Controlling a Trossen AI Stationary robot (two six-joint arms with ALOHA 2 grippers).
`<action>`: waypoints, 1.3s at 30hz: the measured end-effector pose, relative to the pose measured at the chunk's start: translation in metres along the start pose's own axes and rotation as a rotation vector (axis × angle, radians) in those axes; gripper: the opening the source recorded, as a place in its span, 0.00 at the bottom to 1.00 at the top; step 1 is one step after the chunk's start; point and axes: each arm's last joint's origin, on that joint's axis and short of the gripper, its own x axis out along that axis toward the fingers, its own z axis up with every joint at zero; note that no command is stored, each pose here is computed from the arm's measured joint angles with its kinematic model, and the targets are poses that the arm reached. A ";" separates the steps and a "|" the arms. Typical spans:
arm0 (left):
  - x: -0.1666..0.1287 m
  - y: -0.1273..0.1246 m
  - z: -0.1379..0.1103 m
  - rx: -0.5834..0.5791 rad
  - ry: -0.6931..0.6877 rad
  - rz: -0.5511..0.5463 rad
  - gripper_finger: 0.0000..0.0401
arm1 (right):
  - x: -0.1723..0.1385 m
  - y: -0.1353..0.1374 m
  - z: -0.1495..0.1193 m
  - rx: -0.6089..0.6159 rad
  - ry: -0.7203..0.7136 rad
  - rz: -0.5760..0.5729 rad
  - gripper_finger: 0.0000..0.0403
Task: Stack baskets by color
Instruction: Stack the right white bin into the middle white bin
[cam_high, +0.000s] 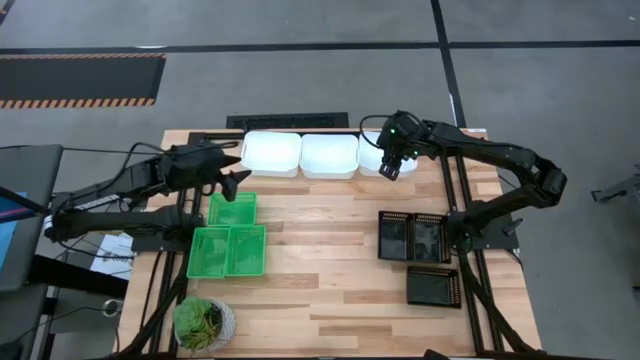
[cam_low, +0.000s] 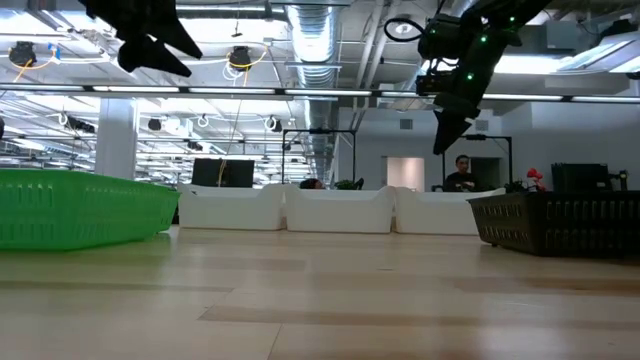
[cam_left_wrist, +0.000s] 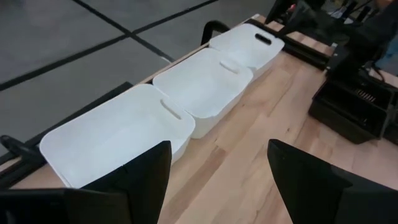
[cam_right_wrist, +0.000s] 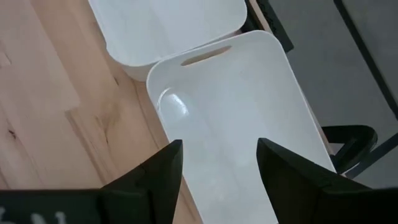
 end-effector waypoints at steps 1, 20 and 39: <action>-0.002 0.000 0.000 0.004 -0.004 -0.009 0.64 | 0.000 0.000 0.000 0.000 0.000 0.000 0.57; -0.043 0.011 -0.002 -0.023 -0.176 -0.011 0.64 | 0.081 0.012 -0.011 -0.186 0.283 0.069 0.57; -0.043 0.012 -0.005 -0.047 -0.139 -0.005 0.64 | 0.115 0.017 -0.024 -0.267 0.436 0.062 0.44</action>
